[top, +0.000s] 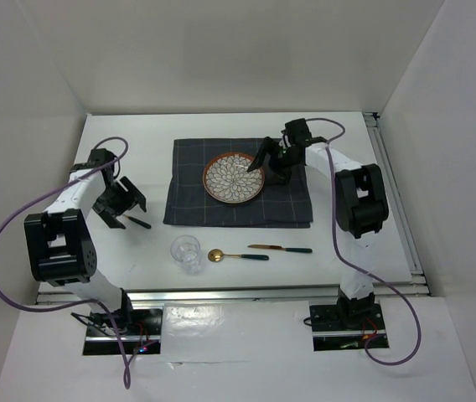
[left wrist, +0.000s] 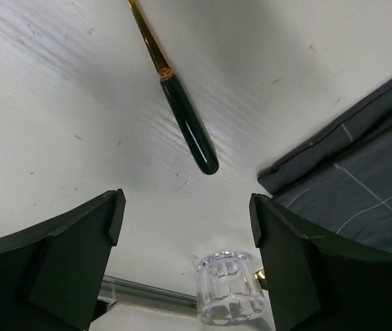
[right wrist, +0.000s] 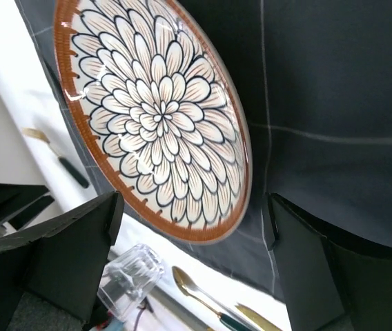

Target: Set the dinner table for one person

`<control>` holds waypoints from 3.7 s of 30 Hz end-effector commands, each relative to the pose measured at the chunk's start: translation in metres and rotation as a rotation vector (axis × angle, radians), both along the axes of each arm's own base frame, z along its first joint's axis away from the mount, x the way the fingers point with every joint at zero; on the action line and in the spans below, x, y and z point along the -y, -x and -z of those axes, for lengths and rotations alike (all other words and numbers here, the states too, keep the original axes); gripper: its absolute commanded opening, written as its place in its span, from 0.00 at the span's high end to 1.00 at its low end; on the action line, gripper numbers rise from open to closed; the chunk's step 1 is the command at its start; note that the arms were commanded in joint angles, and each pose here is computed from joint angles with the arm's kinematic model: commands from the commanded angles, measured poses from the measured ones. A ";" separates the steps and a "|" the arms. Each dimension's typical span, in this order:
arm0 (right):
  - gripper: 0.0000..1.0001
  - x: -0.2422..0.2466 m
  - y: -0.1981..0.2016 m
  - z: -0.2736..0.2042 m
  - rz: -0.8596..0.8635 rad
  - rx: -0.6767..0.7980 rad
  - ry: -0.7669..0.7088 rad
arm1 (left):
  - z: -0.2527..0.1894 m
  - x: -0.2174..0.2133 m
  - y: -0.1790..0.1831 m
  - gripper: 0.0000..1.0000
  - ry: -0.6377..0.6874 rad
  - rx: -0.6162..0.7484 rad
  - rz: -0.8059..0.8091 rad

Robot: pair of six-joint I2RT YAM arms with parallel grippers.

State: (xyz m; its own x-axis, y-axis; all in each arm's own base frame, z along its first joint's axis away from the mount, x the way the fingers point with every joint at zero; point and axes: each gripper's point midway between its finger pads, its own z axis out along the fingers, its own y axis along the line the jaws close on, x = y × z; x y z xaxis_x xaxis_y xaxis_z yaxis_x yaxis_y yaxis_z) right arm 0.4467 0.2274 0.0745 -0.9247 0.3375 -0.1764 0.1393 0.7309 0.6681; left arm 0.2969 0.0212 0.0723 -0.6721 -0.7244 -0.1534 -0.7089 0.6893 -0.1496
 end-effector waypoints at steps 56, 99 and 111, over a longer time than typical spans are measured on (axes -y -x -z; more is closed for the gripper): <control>0.07 -0.044 0.147 -0.119 -0.356 0.320 0.273 | 0.009 0.148 -0.108 0.25 -0.224 0.005 0.726; 0.92 -0.201 0.237 -0.043 -0.671 0.324 0.328 | -0.154 0.037 -0.092 0.32 -0.157 0.371 0.278; 1.00 -0.047 0.067 -0.142 -0.107 0.360 0.534 | -0.175 0.045 -0.093 0.30 -0.108 0.413 0.324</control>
